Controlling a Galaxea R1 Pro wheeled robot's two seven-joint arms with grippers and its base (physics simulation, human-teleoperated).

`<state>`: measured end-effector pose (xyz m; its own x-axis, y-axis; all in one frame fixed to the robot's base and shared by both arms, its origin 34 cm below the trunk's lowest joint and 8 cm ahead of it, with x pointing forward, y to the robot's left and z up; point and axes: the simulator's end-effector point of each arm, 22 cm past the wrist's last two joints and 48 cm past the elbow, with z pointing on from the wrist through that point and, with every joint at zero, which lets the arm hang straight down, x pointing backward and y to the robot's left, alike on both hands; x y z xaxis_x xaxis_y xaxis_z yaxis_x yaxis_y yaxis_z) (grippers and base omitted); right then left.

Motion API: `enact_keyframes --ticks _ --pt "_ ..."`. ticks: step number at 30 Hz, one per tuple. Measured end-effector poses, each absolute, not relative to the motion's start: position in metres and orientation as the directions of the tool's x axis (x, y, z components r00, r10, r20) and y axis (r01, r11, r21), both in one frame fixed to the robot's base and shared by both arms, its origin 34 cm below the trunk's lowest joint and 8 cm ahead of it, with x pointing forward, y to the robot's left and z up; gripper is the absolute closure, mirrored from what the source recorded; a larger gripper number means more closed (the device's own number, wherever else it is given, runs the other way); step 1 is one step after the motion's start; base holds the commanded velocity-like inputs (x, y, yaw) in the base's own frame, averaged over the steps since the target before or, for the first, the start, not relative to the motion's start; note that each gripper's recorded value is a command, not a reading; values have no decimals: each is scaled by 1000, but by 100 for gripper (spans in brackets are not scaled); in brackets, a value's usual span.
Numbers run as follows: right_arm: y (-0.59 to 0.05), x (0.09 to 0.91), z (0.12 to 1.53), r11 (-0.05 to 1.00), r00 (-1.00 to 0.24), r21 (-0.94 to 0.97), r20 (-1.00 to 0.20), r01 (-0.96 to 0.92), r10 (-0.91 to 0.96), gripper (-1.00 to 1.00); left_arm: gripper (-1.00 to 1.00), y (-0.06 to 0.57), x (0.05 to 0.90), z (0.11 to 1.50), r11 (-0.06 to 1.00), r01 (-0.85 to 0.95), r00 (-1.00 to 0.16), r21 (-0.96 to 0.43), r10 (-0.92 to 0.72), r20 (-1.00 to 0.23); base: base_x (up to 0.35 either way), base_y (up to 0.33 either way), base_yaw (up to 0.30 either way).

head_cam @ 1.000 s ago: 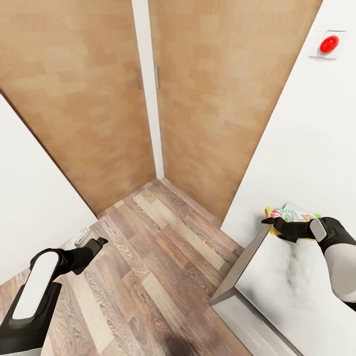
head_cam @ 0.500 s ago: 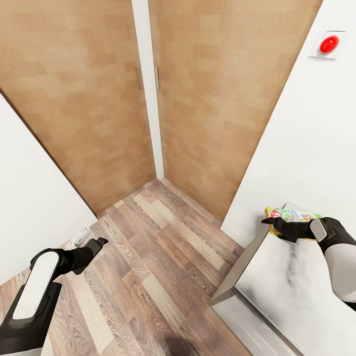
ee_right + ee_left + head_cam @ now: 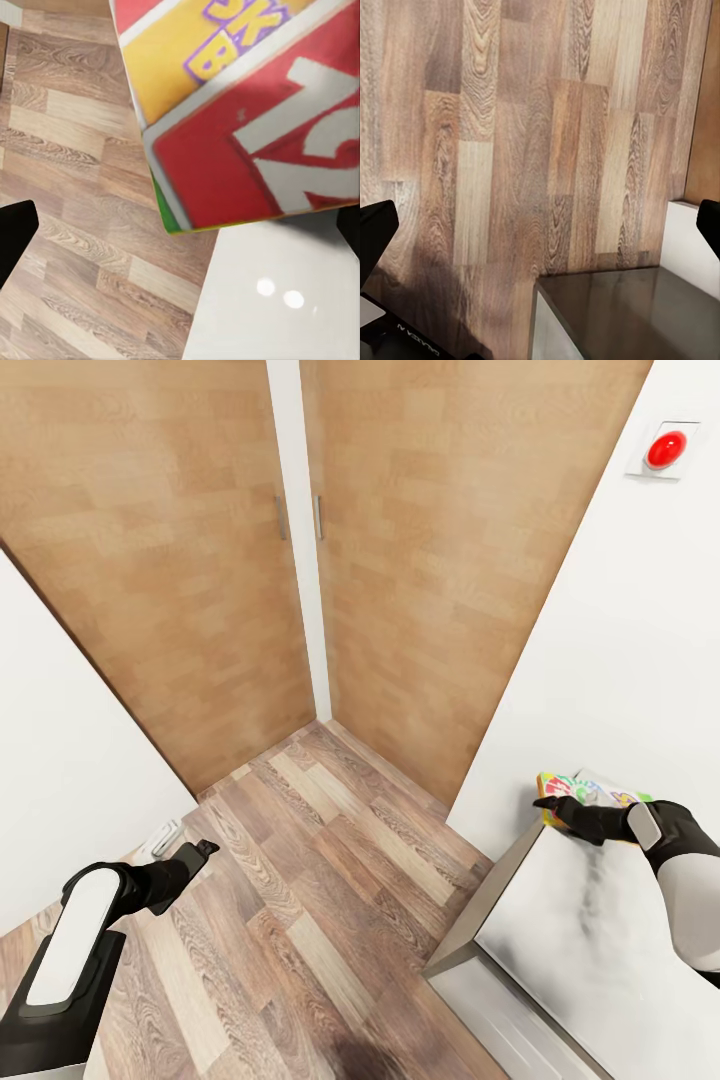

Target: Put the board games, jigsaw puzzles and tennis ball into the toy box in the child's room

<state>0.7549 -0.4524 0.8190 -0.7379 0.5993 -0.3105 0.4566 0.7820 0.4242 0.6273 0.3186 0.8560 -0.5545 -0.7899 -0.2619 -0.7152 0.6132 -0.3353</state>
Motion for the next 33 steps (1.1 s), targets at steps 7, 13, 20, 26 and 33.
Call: enact_keyframes --ticks 7,13,20,26,33 --pt "-454 757 820 784 -734 424 -322 453 598 -100 -100 318 627 856 615 -714 -556 -334 -789 -262 38 0 0" --pt "-454 757 820 785 -733 424 -325 452 598 -100 -100 318 626 856 615 -715 -557 -333 -788 -262 172 0 0" --pt "-455 757 820 785 -733 423 -325 453 598 -100 -100 318 627 856 615 -714 -557 -334 -788 -261 64 0 0" --pt "-454 757 820 785 -733 423 -324 453 598 -100 -100 318 627 856 615 -714 -557 -334 -788 -262 20 0 0" --pt "-454 756 820 784 -733 425 -322 453 598 -100 -100 318 626 855 615 -715 -557 -332 -789 -261 6 0 0"
